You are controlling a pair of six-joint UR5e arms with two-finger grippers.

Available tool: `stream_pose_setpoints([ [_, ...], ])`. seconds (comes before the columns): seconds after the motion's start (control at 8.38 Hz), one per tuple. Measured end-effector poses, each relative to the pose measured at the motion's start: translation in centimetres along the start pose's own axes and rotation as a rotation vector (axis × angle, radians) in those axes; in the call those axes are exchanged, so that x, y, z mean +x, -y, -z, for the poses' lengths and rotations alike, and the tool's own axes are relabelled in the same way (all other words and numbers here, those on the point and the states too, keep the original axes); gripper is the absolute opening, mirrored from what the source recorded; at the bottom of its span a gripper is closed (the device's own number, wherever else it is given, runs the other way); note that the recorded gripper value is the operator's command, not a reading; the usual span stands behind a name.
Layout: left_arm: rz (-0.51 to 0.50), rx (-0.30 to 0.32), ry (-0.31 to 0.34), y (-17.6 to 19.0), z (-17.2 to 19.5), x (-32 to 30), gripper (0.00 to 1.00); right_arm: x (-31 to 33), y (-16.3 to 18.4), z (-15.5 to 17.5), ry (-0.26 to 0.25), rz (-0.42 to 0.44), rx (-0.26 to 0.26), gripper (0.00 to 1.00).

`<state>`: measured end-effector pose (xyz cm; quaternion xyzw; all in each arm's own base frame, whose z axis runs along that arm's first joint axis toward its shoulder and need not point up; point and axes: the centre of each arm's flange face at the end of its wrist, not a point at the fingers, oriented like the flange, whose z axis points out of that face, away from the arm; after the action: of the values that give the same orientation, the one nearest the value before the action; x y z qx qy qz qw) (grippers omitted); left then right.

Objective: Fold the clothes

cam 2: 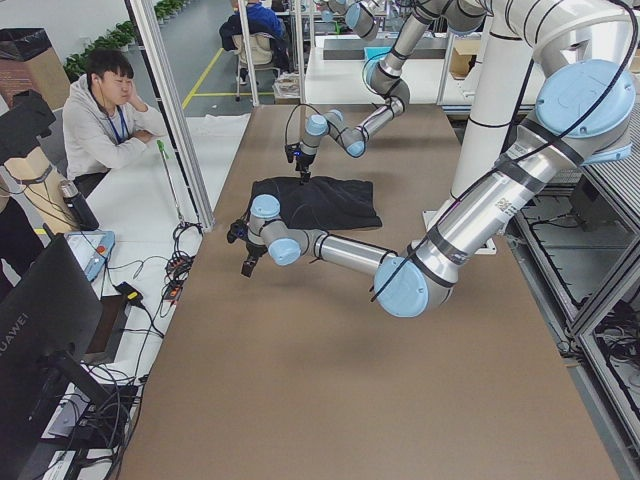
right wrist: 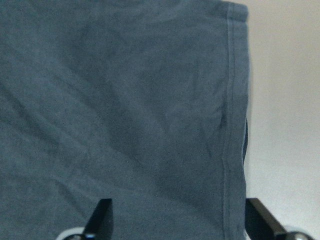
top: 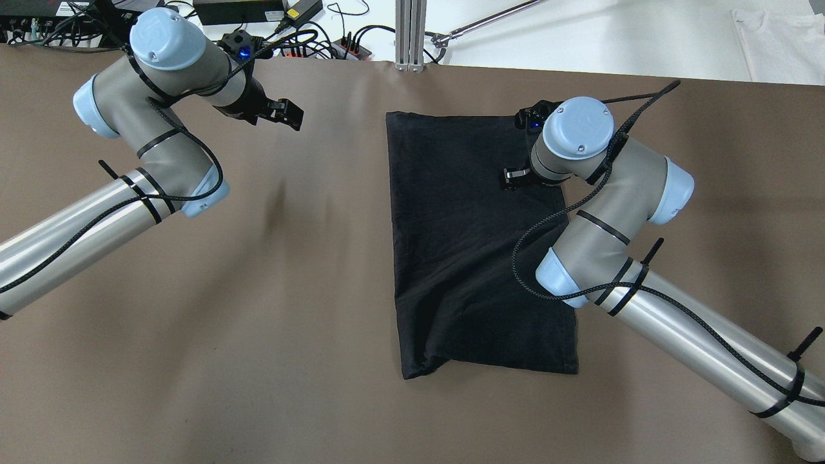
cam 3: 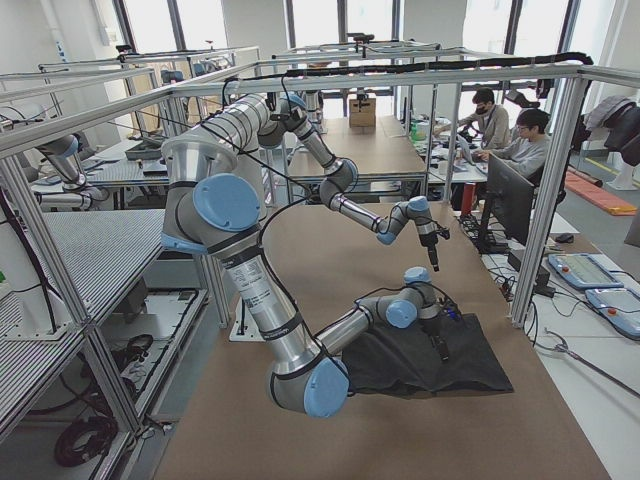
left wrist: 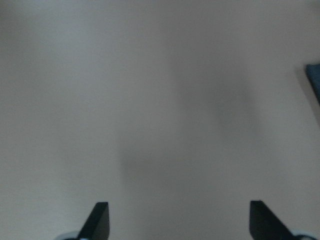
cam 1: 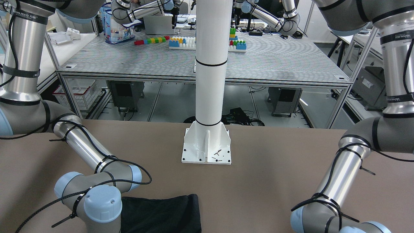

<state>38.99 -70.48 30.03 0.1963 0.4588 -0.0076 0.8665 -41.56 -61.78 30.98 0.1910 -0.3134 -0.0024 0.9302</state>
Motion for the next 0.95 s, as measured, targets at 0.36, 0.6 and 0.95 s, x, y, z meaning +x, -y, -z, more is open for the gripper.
stream_pose_setpoints([
  [0.36, 0.155, 0.007, -0.057, -7.4, -2.1, 9.1, 1.0, 1.1, -2.0, 4.0, 0.062, -0.082, 0.04, 0.94],
  [0.6, 0.184, -0.004, -0.073, -11.9, -4.0, 14.1, 0.81, 2.0, -2.9, 4.4, 0.065, -0.088, 0.042, 0.94],
  [0.95, 0.187, -0.009, -0.089, -16.7, -5.7, 19.7, 0.63, 3.7, -4.2, 3.3, 0.06, -0.079, 0.038, 0.94],
])
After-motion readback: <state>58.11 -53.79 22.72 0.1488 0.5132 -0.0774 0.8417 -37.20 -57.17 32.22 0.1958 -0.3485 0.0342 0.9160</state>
